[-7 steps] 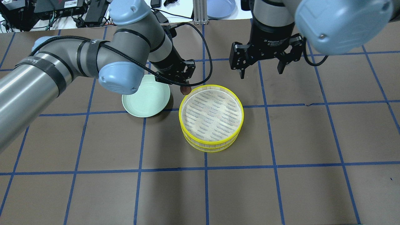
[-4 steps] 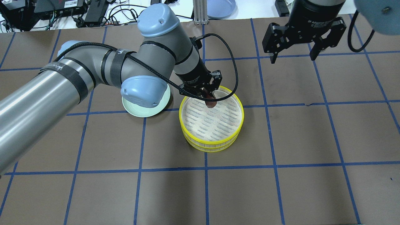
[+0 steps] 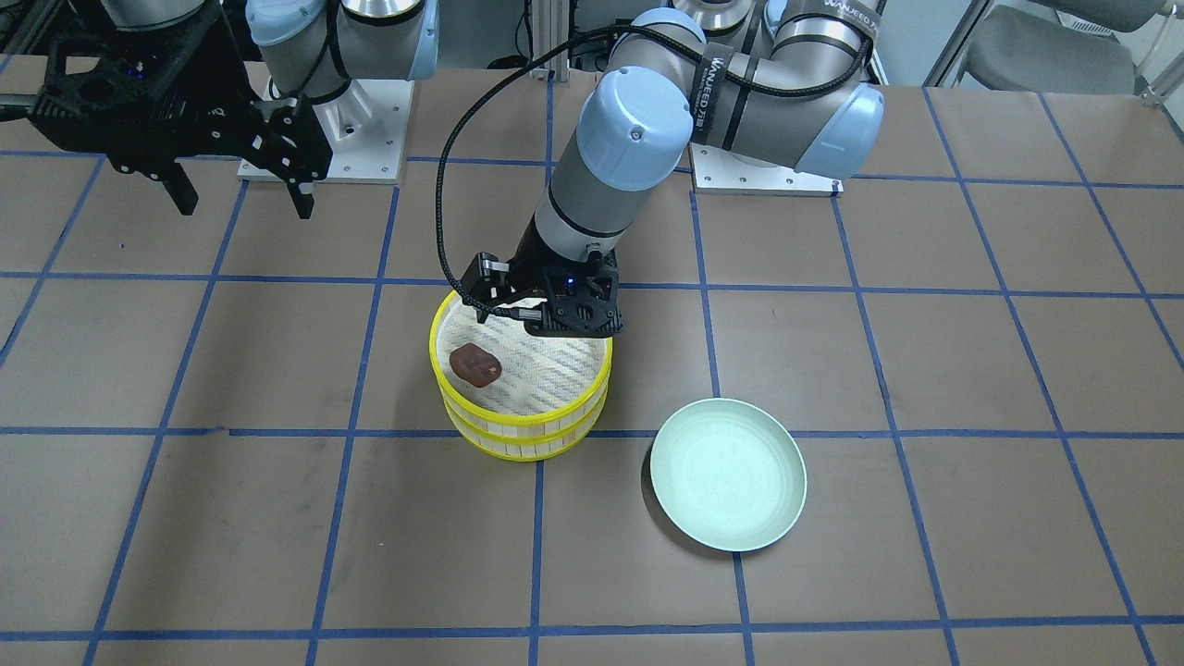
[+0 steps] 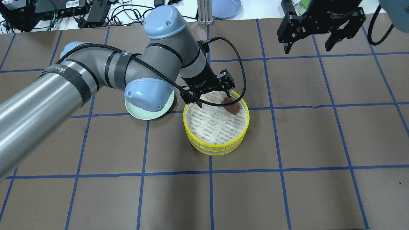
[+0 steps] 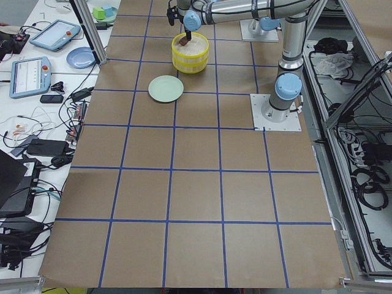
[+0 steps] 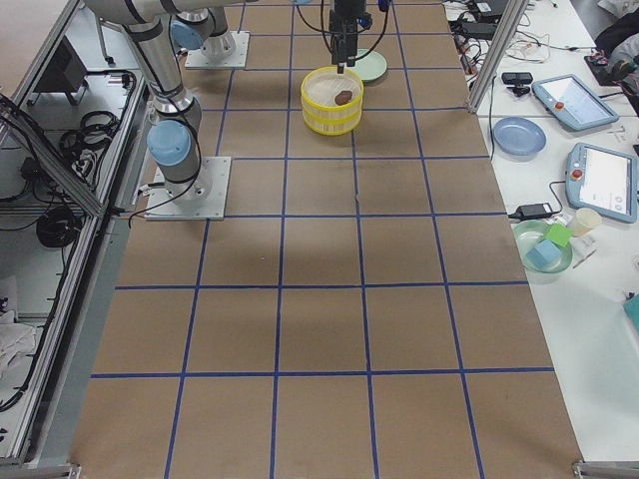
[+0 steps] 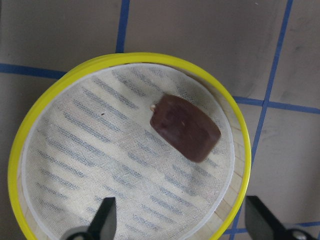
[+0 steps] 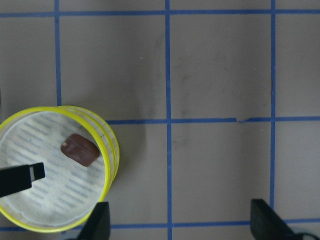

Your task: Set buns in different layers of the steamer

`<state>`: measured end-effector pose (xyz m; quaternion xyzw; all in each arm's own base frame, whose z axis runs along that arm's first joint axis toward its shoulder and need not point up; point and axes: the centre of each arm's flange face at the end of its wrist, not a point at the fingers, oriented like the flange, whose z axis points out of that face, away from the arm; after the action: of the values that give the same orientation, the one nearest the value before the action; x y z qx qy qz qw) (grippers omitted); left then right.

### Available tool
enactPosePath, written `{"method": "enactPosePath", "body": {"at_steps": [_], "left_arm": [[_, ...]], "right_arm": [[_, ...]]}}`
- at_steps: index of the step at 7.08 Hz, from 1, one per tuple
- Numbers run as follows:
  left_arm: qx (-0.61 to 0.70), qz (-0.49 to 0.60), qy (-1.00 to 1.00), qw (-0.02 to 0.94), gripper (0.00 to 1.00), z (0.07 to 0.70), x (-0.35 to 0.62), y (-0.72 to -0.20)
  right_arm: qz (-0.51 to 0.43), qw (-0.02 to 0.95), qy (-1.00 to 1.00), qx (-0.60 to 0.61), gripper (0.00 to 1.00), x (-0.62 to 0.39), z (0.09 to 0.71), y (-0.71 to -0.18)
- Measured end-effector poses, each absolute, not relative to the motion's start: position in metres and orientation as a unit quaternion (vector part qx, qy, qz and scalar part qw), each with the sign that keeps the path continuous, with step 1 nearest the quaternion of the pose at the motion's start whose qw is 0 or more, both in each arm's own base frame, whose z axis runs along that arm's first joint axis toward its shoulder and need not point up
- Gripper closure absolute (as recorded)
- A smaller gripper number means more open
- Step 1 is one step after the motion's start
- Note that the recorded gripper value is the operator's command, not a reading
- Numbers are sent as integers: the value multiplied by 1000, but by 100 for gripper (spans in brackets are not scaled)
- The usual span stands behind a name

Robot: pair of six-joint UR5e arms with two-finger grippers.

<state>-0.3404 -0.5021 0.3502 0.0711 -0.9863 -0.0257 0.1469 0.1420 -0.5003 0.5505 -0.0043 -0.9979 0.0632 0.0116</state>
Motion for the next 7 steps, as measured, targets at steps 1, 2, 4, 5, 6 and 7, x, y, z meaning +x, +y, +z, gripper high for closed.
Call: {"method": "enactPosePath", "body": {"at_steps": [1,2,4,5,6,7], "left_arm": [[36,-12,-992,123,0,358,-319,-513],[-9,-5,-995,95,0,373,-287,-526],[-72,4,-996,49,0,420,-219,-541],[-81,11,-996,39,0,443,-189,-539],[-76,16,-996,34,0,465,-166,-531],[-68,22,-997,27,0,487,-149,-518]], "right_arm": [[94,11,-995,-6,0,142,553,-506],[111,10,-994,-7,0,142,552,-509],[120,10,-993,-4,0,142,552,-510],[121,10,-993,-5,0,142,552,-509],[120,11,-993,-6,0,142,552,-509],[119,12,-993,-5,0,143,552,-508]]}}
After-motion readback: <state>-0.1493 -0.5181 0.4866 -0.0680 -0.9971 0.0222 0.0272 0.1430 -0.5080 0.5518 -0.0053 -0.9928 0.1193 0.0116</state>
